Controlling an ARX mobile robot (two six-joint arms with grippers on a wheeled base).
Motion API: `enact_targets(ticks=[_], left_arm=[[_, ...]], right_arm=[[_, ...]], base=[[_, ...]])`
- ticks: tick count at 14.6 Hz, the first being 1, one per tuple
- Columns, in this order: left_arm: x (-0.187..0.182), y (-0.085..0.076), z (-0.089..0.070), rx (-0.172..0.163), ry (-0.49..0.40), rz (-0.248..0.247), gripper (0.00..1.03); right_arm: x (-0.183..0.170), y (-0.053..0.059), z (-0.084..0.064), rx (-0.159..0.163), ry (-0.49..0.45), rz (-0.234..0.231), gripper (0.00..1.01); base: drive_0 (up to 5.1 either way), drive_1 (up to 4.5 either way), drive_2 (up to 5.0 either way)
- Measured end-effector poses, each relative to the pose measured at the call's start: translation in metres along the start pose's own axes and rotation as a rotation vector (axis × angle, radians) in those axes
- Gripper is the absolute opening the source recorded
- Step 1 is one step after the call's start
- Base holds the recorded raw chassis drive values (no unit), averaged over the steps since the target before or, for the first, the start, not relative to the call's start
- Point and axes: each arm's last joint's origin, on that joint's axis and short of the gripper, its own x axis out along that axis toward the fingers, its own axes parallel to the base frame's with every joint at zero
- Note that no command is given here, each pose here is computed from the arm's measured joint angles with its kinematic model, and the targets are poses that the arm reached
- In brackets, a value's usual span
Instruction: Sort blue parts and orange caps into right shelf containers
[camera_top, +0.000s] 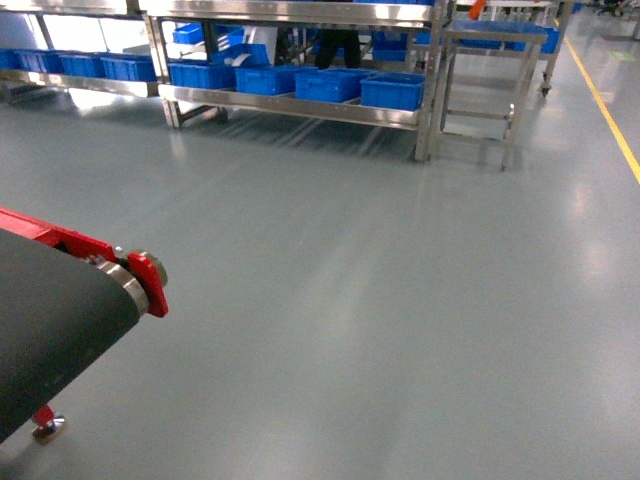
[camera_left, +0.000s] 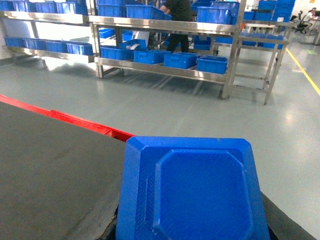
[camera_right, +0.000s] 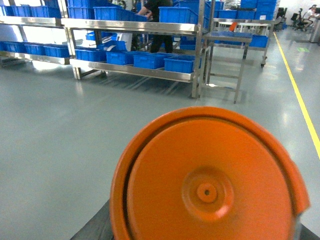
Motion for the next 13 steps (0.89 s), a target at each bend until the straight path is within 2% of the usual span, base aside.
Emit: enact_targets(ticks=[13], left_arm=[[0.0,0.0,0.0,0.0,0.0,0.0,0.42]], right_arm=[[0.0,0.0,0.0,0.0,0.0,0.0,0.45]], base=[[-1.6,-1.55,-1.6]])
